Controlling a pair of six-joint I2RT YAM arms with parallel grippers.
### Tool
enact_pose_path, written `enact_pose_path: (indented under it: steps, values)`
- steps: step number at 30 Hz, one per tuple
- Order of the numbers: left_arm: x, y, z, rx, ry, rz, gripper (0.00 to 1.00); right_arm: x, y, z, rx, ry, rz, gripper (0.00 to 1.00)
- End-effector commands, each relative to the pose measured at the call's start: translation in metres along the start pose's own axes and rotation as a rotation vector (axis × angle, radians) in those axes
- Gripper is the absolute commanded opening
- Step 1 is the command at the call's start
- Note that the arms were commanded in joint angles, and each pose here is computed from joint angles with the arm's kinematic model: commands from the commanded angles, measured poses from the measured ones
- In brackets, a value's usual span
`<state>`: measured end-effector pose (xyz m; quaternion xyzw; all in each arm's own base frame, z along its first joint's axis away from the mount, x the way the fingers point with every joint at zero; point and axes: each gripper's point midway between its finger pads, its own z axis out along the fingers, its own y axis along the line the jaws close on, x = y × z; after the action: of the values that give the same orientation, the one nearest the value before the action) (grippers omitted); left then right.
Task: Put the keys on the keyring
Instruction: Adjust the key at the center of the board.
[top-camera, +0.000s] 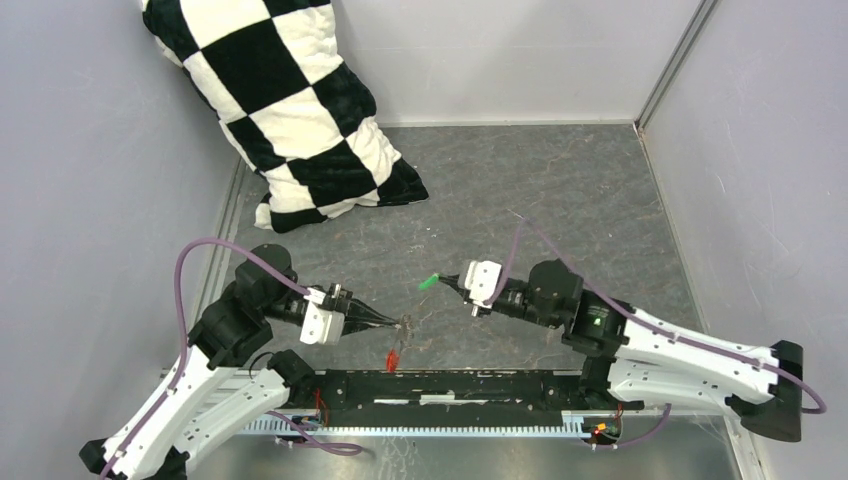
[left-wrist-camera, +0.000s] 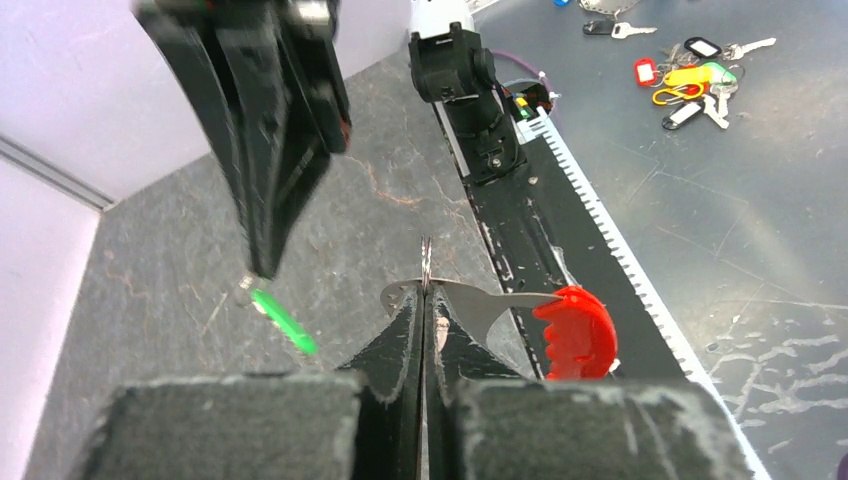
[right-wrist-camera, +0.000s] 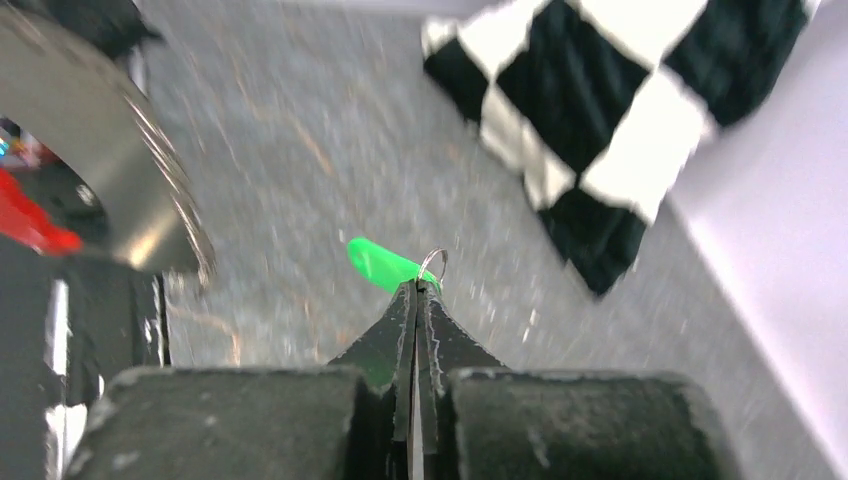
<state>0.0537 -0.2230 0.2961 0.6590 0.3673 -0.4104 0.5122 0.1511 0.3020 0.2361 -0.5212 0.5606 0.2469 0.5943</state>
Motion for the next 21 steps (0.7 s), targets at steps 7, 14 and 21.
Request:
enact_pose_path:
  steps: [7,14,21]
  values:
    - [-0.061,0.015,0.001,0.084,-0.123,0.253,0.02,-0.123,0.008,-0.044,-0.273,-0.243,-0.362,0.01]
    - [-0.092,0.022,0.000,0.119,-0.180,0.282,0.02,-0.159,0.031,-0.060,-0.479,-0.331,-0.491,0.01]
    - [-0.092,0.018,0.001,0.146,-0.207,0.322,0.02,-0.158,0.046,-0.057,-0.592,-0.349,-0.530,0.01]
